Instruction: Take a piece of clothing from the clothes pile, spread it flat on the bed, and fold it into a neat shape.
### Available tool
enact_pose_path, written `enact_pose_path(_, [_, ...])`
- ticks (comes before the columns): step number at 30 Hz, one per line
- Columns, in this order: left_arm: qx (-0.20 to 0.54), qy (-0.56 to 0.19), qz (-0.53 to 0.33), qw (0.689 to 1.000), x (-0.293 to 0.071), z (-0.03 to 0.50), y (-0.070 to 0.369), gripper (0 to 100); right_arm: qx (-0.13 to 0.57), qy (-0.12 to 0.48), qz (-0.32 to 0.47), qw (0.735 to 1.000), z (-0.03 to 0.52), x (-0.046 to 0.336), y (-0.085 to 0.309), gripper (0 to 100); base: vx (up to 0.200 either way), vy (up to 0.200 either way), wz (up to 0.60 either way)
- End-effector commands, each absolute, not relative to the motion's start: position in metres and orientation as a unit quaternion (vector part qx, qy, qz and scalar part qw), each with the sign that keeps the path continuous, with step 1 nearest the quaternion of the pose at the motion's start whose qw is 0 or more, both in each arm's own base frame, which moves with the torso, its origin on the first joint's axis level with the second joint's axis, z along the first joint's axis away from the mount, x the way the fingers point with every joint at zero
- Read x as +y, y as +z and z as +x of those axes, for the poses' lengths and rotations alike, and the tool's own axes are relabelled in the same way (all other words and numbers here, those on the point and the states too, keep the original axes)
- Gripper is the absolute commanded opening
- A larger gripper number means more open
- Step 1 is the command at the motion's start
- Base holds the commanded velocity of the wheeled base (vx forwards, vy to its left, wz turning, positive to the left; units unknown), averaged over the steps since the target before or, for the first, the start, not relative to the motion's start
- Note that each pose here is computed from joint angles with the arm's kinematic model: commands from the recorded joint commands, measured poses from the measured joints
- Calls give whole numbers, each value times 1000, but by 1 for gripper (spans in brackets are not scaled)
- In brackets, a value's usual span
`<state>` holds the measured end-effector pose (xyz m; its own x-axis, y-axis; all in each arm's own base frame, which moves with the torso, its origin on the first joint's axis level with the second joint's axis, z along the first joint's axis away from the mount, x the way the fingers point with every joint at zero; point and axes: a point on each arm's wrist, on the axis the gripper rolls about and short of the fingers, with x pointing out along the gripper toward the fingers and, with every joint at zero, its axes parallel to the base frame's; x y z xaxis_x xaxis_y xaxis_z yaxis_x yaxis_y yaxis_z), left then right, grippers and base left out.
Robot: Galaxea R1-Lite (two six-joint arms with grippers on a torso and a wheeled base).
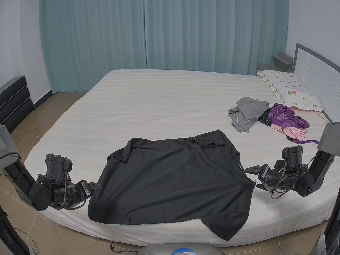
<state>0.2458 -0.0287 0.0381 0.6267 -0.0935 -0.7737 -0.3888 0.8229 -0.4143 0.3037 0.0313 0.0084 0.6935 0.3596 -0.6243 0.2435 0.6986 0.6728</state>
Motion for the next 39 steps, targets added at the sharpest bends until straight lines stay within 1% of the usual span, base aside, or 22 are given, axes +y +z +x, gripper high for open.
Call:
enact_pose_path(1, [414, 88, -298, 855, -29, 249, 42, 100, 396, 34, 392, 830, 300, 32, 7, 100, 0, 0, 0])
enact_pose_path(2, [414, 88, -298, 855, -29, 249, 42, 100, 396, 34, 392, 830, 300, 32, 7, 100, 0, 0, 0])
enact_pose_path(11, [418, 90, -298, 853, -29, 251, 39, 100, 400, 39, 397, 825, 300, 30, 6, 100, 0, 200, 0])
enact_pose_path(25, [422, 89, -299, 851, -30, 251, 36, 100, 401, 35, 399, 824, 300, 29, 5, 100, 0, 0, 0])
enact_pose_path(28, [417, 89, -306, 851, -30, 254, 38, 100, 400, 35, 399, 824, 300, 29, 5, 100, 0, 0, 0])
enact_pose_path(29, [411, 94, -320, 848, -31, 258, 39, 100, 400, 35, 399, 824, 300, 29, 5, 100, 0, 0, 0])
enact_pose_path(38, [420, 95, -330, 840, -32, 261, 33, 100, 401, 35, 397, 825, 299, 29, 5, 100, 200, 0, 0])
enact_pose_path(39, [424, 88, -332, 838, -33, 261, 33, 100, 401, 34, 397, 825, 299, 29, 4, 100, 0, 0, 0])
